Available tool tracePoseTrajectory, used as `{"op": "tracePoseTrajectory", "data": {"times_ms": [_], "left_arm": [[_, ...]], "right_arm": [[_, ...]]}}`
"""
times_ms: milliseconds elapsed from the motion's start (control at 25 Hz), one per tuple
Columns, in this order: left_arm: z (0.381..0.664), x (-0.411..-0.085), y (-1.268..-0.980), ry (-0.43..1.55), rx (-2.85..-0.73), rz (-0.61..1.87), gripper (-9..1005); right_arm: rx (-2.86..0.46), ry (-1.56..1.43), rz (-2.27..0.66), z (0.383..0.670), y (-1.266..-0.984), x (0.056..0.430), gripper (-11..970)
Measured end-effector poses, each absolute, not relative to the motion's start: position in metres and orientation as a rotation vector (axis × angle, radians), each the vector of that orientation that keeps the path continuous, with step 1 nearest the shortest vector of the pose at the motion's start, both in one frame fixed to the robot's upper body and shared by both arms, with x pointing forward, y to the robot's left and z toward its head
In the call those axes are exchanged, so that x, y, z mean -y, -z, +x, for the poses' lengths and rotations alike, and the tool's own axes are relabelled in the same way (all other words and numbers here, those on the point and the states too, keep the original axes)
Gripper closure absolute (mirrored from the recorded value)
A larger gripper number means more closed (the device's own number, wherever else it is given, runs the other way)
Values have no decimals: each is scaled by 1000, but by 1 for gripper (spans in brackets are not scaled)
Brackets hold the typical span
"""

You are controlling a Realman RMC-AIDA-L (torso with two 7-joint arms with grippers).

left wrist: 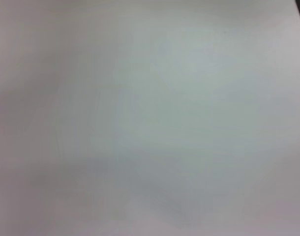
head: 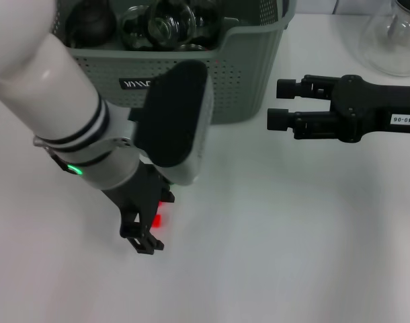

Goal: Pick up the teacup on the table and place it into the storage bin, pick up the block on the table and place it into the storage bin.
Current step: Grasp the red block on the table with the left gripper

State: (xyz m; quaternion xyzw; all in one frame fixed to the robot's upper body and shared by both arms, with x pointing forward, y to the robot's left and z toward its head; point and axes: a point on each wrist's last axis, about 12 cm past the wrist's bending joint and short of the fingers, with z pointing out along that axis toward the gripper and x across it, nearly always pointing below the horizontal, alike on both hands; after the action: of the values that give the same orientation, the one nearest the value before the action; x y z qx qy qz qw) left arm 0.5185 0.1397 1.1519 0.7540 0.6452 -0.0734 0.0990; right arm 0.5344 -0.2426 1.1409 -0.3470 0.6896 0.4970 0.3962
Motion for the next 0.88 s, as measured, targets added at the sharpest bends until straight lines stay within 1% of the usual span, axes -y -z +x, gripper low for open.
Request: {"op": "tracePoseTrajectory", "data": {"times_ms": [160,440,560,680,880], "left_arm": [[519,-136,-1149,213,-1933,2219,219],[520,-138,-1133,237,-1985,2218,303],[521,-139,-1133,240,-2000,2209,339],[522,-140,-1132,232,-2027,2191,375],[523,-141,-1132,216,-2055,2171,374]], "right_arm": [[-1739,-1271,-885,535,-1136,240,102],[-1747,-1275,-921,534,-1129,238,102],[-1795,-1253,-975,534,-1126,236,103],[-1875,-1235,-1042,539,-1125,230,103],[-2011,-1179,-1157,553,-1127,213,102]]}}
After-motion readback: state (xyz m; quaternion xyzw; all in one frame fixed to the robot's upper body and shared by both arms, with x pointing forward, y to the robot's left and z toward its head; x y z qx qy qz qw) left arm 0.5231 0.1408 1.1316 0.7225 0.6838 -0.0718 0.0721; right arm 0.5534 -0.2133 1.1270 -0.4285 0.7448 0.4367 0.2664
